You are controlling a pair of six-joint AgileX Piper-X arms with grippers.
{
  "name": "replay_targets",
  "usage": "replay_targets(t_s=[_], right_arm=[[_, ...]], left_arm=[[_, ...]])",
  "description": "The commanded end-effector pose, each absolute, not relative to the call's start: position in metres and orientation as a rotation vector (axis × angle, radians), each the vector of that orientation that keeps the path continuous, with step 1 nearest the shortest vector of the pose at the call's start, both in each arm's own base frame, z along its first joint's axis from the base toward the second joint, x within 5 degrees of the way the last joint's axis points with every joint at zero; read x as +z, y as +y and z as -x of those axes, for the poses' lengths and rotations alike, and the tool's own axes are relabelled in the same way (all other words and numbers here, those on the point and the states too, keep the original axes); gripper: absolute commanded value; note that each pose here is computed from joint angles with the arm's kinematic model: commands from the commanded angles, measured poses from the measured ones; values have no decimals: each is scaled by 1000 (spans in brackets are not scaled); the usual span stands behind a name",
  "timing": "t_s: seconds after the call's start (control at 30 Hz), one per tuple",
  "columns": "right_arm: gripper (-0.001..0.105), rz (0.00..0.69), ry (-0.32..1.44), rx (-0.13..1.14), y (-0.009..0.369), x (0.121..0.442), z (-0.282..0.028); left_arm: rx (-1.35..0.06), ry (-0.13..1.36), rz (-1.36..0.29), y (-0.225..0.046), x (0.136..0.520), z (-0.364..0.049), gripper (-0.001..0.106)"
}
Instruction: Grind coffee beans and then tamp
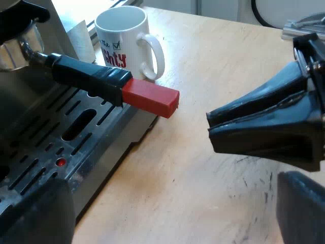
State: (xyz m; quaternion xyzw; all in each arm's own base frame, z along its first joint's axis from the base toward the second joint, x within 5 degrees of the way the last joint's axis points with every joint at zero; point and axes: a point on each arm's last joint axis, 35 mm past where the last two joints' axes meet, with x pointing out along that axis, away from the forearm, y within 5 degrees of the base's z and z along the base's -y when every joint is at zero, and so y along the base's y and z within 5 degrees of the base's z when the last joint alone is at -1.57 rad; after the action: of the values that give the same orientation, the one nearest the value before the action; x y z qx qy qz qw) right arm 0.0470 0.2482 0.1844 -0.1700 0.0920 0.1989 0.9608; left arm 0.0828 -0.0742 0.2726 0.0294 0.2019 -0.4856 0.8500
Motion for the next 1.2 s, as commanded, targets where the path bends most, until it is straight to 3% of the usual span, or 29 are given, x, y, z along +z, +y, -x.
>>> replay_targets(t_s=[0.03, 0.27, 0.43, 1.2], right_arm=[[15, 314, 179, 370, 249, 183, -48], [15, 277, 175, 305, 248, 183, -58], [15, 211, 183, 287, 247, 187, -75], [15, 207, 151, 168, 243, 189, -85]], left_arm=[[-1035, 418, -57, -75, 274, -83, 81], [-1046, 418, -55, -75, 274, -82, 81], [-1066, 419, -50, -76, 274, -82, 81], [-1073, 419, -49, -76, 274, -82, 81]])
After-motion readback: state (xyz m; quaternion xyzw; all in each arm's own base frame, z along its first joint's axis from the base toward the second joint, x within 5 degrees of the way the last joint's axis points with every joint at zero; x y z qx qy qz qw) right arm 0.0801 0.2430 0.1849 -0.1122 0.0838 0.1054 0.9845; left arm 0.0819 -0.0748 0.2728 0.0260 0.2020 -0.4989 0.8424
